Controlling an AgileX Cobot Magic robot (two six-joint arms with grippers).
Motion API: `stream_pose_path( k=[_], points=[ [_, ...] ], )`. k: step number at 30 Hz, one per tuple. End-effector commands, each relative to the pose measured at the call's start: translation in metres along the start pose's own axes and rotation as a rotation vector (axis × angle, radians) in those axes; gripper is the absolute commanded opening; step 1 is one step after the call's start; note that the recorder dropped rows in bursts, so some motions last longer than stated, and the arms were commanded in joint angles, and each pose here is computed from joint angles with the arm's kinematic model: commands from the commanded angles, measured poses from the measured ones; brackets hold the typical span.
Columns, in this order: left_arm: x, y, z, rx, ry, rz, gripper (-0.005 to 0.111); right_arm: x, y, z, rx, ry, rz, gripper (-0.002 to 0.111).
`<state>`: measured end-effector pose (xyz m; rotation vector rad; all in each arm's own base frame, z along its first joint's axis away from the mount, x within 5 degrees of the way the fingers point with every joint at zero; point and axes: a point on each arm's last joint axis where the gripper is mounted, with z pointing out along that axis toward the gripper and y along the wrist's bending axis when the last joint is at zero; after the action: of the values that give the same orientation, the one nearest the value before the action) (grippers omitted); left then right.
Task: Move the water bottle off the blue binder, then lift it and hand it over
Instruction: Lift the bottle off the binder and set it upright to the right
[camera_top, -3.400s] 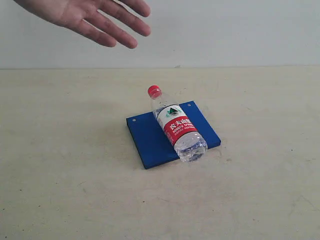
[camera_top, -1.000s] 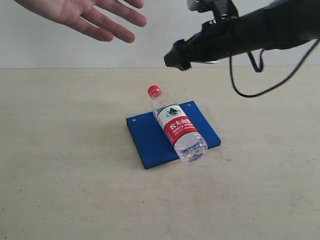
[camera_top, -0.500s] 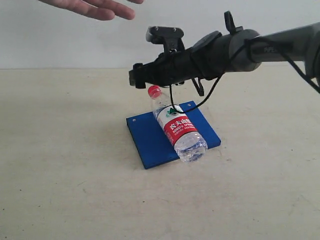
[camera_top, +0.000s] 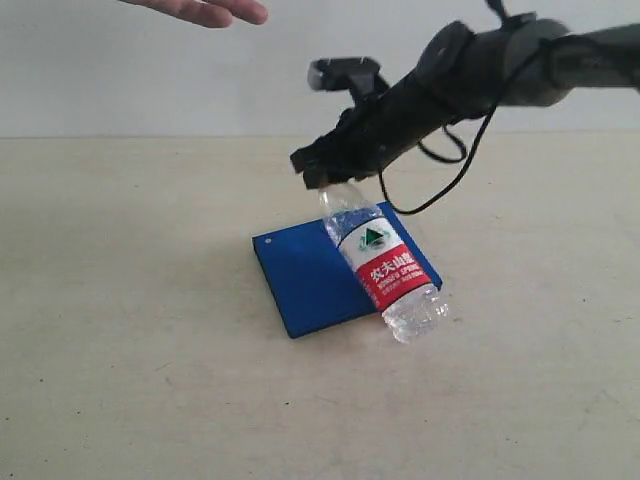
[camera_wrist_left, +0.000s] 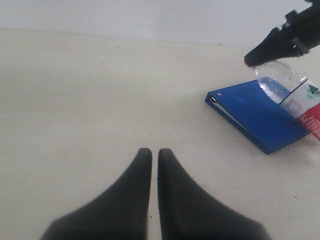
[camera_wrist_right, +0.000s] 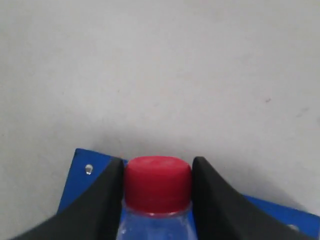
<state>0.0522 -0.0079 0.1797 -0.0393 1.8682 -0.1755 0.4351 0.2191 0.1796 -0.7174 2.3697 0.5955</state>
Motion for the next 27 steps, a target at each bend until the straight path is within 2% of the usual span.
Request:
stream_pose_path(
  k=[1, 4, 7, 10, 12, 16, 27],
  points=[
    [0.000, 0.000, 0.000, 0.003, -0.004, 0.000, 0.004, -0.032, -0.017, -0.076, 0.093, -0.114, -0.065, 0.000],
    [0.000, 0.000, 0.000, 0.003, -0.004, 0.000, 0.004, -0.039, -0.040, -0.125, 0.178, -0.160, -0.058, 0.000],
    [0.000, 0.000, 0.000, 0.003, -0.004, 0.000, 0.004, -0.034, -0.074, -0.168, 0.249, -0.166, -0.013, 0.000],
    [0.000, 0.000, 0.000, 0.003, -0.004, 0.000, 0.004, -0.013, -0.103, -0.194, 0.263, -0.060, 0.032, 0.000],
    [0.000, 0.000, 0.000, 0.003, -0.004, 0.000, 0.004, 0.000, -0.112, -0.200, 0.258, 0.032, 0.005, 0.000],
    [0.000, 0.000, 0.000, 0.003, -0.004, 0.000, 0.004, -0.003, -0.120, -0.204, 0.312, -0.020, 0.001, 0.000],
    [0.000, 0.000, 0.000, 0.003, -0.004, 0.000, 0.004, -0.006, -0.121, -0.204, 0.324, -0.053, 0.004, 0.000]
  ],
)
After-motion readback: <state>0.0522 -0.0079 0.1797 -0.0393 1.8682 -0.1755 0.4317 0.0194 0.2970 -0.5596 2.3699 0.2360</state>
